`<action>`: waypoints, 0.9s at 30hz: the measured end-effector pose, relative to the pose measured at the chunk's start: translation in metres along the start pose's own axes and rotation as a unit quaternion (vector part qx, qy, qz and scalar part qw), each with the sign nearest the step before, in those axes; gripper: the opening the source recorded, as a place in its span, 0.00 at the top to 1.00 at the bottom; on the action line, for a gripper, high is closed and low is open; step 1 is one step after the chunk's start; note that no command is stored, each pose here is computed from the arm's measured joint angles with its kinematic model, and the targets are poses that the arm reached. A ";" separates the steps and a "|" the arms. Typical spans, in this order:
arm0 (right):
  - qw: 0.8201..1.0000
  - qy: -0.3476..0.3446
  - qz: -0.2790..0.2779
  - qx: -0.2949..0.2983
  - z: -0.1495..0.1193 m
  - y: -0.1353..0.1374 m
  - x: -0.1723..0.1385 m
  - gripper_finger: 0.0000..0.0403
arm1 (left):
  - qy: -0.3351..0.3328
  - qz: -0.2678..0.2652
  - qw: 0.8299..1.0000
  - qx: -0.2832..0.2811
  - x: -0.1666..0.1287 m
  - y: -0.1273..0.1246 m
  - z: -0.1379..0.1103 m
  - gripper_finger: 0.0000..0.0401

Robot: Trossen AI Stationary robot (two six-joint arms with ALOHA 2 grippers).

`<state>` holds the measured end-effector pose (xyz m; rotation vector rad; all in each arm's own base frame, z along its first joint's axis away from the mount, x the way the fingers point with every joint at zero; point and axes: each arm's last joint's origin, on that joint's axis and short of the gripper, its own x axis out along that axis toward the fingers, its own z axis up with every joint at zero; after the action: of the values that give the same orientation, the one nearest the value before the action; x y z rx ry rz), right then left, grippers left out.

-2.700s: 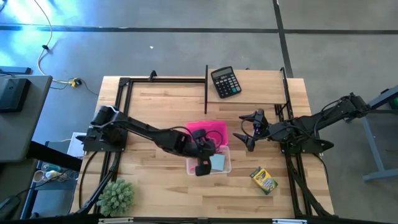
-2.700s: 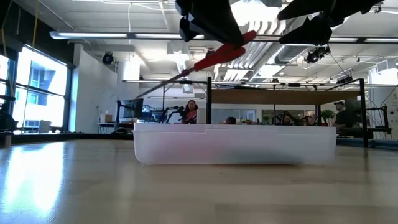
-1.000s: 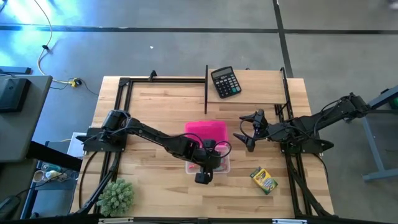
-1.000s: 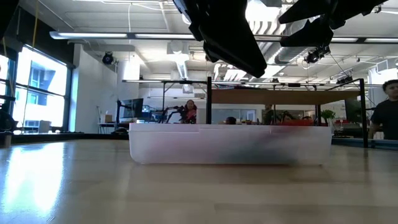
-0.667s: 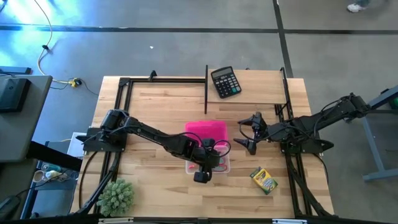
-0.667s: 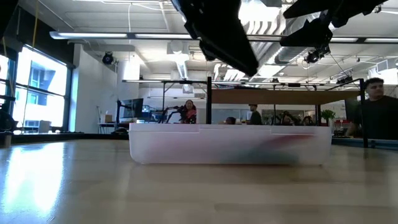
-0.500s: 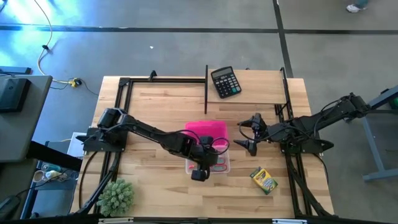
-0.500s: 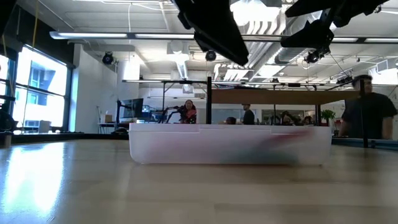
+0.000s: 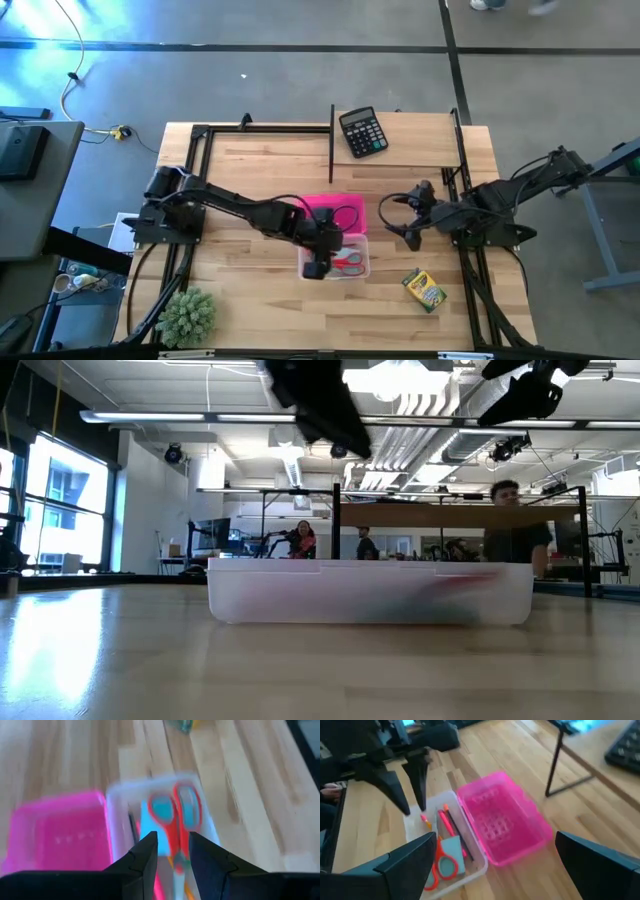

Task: Pack school essentials
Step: Put the yellow crayon box into the transparent box

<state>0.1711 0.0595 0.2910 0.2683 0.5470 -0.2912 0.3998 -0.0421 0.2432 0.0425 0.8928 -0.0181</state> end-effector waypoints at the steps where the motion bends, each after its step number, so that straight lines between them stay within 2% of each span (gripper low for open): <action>1: 1.000 0.008 -0.002 0.011 0.001 0.001 -0.001 0.01 | 0.005 -0.005 1.000 -0.005 -0.002 0.001 -0.005 0.75; 4: 0.998 0.049 -0.008 0.039 -0.002 0.000 -0.003 0.01 | -0.030 -0.024 0.999 -0.012 -0.004 0.004 -0.005 0.75; 9: 0.989 0.108 -0.001 0.105 -0.009 0.004 0.001 0.01 | -0.052 -0.036 0.998 -0.021 -0.017 0.010 -0.014 0.75; 11: 0.980 0.148 0.001 0.131 -0.015 0.006 0.003 0.01 | -0.078 -0.038 0.996 -0.023 -0.020 0.012 -0.013 0.75; 14: 0.968 0.190 -0.006 0.166 -0.022 0.011 0.007 0.01 | -0.080 -0.036 0.996 -0.027 -0.030 0.013 -0.021 0.75; 16: 0.958 0.220 -0.024 0.180 -0.029 0.012 0.009 0.01 | -0.104 -0.037 0.994 -0.028 -0.037 0.013 -0.023 0.75; 27: 0.912 0.319 -0.074 0.248 -0.059 0.036 0.015 0.01 | -0.173 -0.033 0.983 -0.054 -0.066 0.023 -0.054 0.75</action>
<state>0.1678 0.1088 0.2402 0.8356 1.1446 -0.4952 0.3171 -0.0173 0.2615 -0.0899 0.5456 -0.0371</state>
